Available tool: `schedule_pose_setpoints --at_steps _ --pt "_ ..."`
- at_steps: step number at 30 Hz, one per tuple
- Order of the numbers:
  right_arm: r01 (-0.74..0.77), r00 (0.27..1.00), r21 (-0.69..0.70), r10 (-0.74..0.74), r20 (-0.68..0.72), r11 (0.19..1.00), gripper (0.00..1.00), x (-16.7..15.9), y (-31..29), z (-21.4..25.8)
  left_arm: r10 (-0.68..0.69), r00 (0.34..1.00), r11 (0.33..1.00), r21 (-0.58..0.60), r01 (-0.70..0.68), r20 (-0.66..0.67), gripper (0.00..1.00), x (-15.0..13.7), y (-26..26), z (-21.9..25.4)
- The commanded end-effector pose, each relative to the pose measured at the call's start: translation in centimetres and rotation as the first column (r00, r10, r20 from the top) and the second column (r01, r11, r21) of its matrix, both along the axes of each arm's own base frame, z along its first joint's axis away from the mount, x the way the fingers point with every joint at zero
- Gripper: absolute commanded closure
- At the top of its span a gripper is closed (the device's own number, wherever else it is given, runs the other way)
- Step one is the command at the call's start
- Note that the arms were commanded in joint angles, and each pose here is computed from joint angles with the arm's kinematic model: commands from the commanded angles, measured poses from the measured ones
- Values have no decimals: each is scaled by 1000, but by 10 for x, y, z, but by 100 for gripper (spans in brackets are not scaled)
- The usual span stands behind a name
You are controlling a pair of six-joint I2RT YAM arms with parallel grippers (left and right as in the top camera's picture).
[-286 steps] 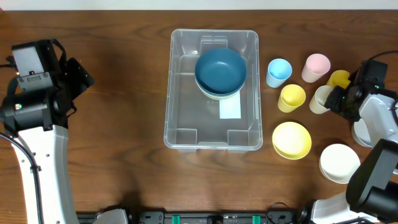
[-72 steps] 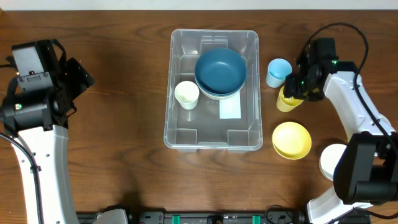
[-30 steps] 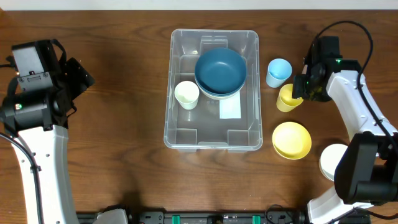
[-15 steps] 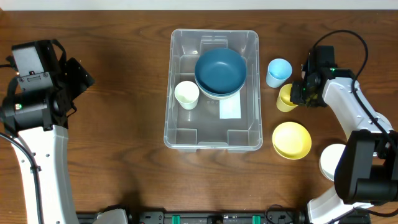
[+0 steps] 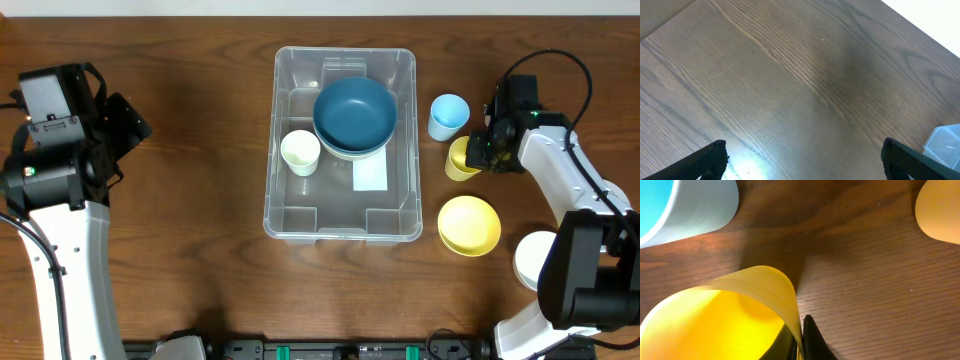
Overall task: Pack container
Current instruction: 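Lower the right gripper onto the yellow cup rim and close, then lift the yellow cup with the right gripper over the bin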
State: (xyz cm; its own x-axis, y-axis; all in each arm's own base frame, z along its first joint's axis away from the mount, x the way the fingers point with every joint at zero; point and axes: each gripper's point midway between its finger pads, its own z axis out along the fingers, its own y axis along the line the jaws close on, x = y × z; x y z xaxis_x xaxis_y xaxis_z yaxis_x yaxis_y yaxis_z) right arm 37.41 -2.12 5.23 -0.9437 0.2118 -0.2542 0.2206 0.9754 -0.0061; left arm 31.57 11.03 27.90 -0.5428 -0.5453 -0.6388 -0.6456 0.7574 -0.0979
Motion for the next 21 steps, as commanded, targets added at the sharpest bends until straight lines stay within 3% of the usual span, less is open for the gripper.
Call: schedule_pose_setpoints --at_steps 1,7,12,16,21 --pt "24 1000 -34 -24 -3 999 99 -4 -11 8 12 1000 1000 9 -12 2 2 0 4 2" --pt "12 997 -39 -9 72 999 99 -14 -5 77 12 1000 1000 9 -12 2 2 0 4 2" --pt "-56 969 -40 64 240 998 99 -26 22 161 12 1000 1000 9 -12 2 2 0 4 2" --pt "-174 893 -39 175 414 984 99 -30 67 227 12 1000 1000 9 -12 2 2 0 4 2" --pt "-332 786 -7 281 550 943 99 -31 139 272 12 1000 1000 9 -12 2 2 0 4 2"
